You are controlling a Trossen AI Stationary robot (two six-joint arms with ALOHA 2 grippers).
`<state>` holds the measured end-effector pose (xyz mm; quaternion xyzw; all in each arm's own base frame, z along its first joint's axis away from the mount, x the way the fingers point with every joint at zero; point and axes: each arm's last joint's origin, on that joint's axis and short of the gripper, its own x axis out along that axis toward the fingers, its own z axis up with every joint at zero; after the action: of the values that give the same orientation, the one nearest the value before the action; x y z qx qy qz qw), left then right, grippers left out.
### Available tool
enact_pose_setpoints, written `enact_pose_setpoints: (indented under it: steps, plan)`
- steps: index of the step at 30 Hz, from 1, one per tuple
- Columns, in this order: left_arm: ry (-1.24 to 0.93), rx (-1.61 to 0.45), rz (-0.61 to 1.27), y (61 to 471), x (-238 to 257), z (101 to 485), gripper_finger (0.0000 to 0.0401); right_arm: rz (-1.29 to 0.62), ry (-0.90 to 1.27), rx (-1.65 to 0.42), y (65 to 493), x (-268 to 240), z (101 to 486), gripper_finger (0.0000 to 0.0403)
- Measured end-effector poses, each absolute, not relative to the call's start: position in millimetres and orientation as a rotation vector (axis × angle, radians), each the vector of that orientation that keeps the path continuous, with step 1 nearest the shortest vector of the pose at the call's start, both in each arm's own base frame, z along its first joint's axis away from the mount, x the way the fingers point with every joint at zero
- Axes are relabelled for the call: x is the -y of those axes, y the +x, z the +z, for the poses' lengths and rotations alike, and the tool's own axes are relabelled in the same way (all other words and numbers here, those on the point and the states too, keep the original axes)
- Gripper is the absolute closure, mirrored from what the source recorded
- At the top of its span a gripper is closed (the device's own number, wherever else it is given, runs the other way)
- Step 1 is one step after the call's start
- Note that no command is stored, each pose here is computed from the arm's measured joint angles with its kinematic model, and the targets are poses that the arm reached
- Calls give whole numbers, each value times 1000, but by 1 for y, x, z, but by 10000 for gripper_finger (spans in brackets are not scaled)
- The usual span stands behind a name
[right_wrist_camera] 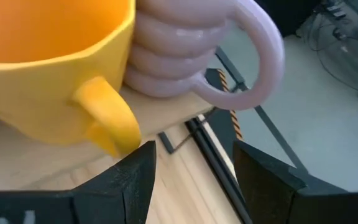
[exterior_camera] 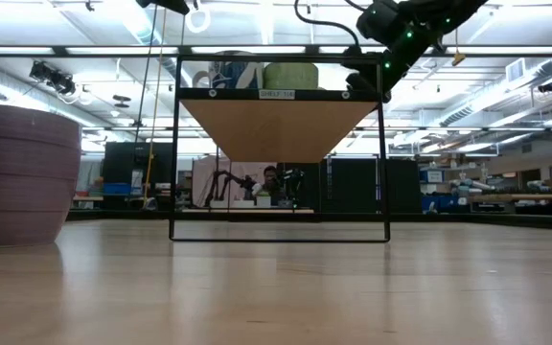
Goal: Place coffee mugs
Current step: Adjust the mugs on the shelf
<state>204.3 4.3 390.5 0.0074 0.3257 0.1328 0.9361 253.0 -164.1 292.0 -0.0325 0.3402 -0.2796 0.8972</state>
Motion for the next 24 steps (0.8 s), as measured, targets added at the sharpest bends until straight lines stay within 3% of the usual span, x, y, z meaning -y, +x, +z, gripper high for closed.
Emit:
enact_pose_setpoints:
  steps: [12,18,24]
  plan:
    - [10,-713,277,201,-4,387,205,-684,-117,-728,232,150,312,196]
    - [-16,-737,289,199,-4,385,205,-546,-94,-652,228,115,328,200]
    - [-60,-785,299,201,0,369,205,-496,-153,-667,237,74,313,200]
